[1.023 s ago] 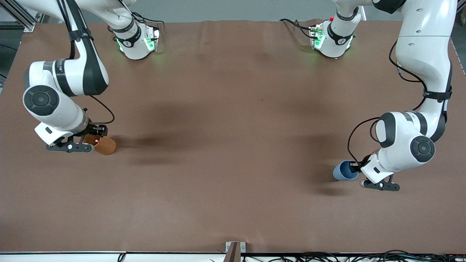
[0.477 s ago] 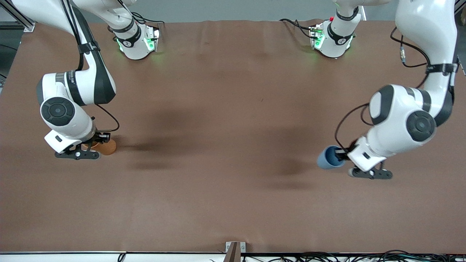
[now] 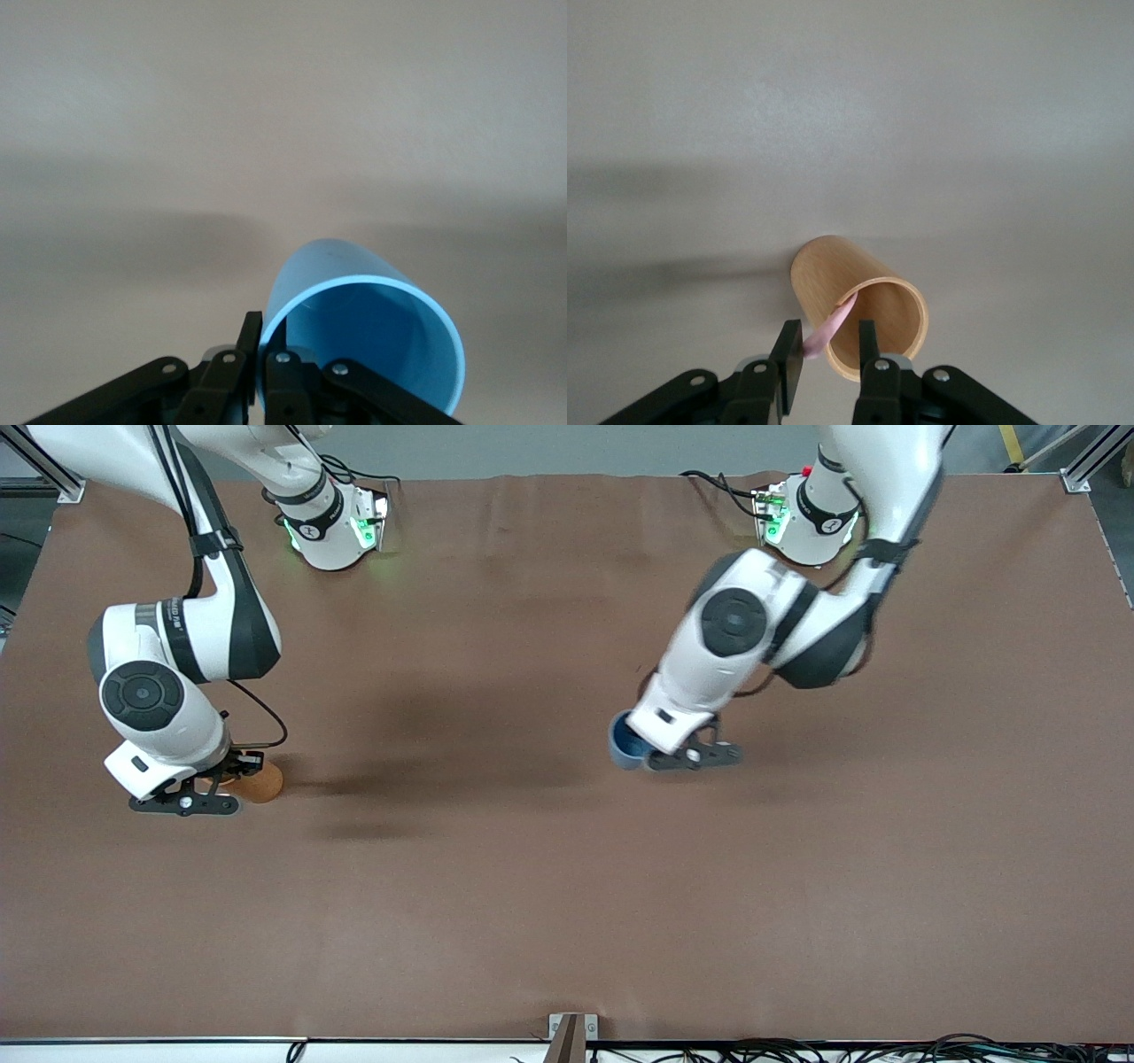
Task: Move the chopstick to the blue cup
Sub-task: 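Grasp the blue cup with the left gripper and slide it toward the table middle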
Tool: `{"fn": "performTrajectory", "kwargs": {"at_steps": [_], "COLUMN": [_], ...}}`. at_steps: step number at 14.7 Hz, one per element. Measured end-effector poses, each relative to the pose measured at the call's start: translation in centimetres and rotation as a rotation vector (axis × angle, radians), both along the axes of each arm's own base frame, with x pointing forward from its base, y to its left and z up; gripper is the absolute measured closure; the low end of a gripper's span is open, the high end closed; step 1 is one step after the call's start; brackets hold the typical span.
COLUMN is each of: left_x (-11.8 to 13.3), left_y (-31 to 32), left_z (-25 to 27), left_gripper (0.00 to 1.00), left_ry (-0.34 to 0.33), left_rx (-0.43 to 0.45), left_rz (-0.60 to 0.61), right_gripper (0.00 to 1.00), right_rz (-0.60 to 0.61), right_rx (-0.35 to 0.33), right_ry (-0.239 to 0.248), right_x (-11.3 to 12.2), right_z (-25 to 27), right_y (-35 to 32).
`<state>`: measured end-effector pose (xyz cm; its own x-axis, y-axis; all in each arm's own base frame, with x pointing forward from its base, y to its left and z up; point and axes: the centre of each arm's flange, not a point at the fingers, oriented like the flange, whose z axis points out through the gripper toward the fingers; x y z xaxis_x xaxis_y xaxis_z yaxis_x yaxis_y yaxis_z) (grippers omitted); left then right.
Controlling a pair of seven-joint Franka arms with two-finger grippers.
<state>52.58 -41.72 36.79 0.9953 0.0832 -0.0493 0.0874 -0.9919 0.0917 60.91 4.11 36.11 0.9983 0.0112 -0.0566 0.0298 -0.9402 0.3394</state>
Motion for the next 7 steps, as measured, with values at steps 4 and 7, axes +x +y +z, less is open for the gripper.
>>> {"fn": "performTrajectory", "kwargs": {"at_steps": [4,7], "left_x": [-2.6,-3.3], "left_y": [-2.1,-1.9], "left_z": [-4.8,-7.4], "left_gripper": [0.95,0.95], "left_ry": [0.006,0.004], "left_rx": [-0.014,-0.004], "left_rz": [-0.006,-0.018], "right_gripper": [0.70,0.77], "right_rz": [-0.002,-0.004], "right_rx": [0.002,0.001], "right_ry": [-0.002,-0.002], "right_x": [0.3,0.3], "right_z": [-0.8,-0.9], "right_y": [-0.3,-0.4]}}
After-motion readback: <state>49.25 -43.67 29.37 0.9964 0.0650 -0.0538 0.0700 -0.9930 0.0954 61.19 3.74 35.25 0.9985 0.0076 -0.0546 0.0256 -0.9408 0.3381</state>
